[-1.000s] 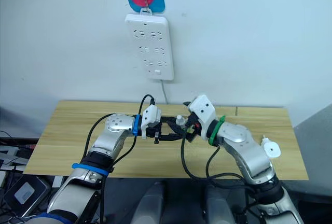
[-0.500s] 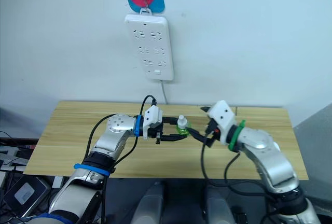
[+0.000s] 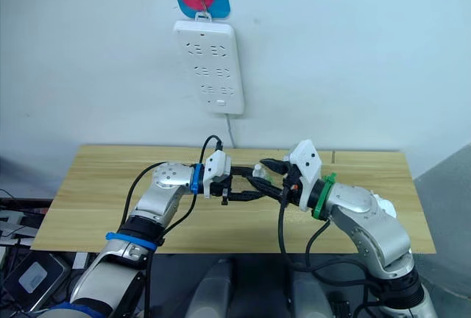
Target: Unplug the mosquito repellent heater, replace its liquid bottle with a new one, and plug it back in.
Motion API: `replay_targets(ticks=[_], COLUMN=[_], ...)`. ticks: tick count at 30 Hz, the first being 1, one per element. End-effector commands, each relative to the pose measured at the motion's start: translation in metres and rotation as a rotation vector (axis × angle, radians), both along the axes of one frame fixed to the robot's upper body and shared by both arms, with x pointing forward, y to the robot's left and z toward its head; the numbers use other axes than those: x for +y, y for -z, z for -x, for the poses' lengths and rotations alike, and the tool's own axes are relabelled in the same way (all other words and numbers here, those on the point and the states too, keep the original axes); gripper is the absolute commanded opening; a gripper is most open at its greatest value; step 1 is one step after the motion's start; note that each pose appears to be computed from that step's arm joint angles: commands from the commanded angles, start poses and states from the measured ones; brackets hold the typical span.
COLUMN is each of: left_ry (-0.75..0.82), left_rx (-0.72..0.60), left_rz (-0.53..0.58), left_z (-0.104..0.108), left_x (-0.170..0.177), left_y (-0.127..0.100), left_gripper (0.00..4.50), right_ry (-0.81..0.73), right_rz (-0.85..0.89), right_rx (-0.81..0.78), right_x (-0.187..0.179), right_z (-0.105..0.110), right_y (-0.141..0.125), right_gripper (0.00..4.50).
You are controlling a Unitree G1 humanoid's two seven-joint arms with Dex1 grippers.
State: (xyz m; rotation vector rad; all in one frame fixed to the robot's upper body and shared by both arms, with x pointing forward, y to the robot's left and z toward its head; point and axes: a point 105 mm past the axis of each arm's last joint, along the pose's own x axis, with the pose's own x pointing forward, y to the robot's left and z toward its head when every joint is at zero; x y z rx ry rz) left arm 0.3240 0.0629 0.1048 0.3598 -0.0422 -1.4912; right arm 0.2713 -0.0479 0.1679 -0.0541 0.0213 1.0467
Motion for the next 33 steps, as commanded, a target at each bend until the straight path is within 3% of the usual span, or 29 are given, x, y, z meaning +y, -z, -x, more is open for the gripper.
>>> replay_targets(ticks=[1,6,9,14,18,24,28,30,33], left_ry=[0.012,0.019,0.021,0.026,0.026,-0.005,-0.039,-0.05,-0.075], left_rx=[-0.034,-0.034,-0.033,-0.039,-0.035,-0.023,-0.01,-0.006,-0.006], left_rz=[0.018,0.02,0.02,0.024,0.022,0.009,0.003,-0.003,-0.012], left_z=[0.0,0.002,0.002,0.004,0.004,0.002,0.0,0.001,0.002], left_x=[-0.002,-0.004,-0.005,-0.007,-0.007,0.001,0.007,0.011,0.018], left_y=[-0.009,-0.009,-0.008,-0.008,-0.007,-0.001,0.003,0.006,0.009], left_gripper=[2.18,2.18,2.18,2.18,2.18,2.18,2.18,2.18,2.18], right_ry=[-0.007,0.007,0.01,0.011,-0.005,-0.1,-0.028,0.061,0.29], right_rz=[0.001,0.011,0.01,0.004,-0.02,-0.142,-0.211,-0.2,-0.079], right_rx=[-0.014,-0.021,-0.023,-0.037,-0.054,-0.097,-0.135,-0.133,-0.159], right_x=[0.004,0.005,0.005,0.003,0.002,0.011,0.006,-0.002,-0.025], right_z=[0.001,-0.004,-0.005,-0.004,-0.002,0.018,0.014,0.004,-0.027], right_y=[-0.002,0.0,0.0,-0.002,-0.01,-0.06,-0.083,-0.078,-0.046], right_gripper=[2.55,2.55,1.94,0.31,0.31,0.31,0.31,0.31,0.31])
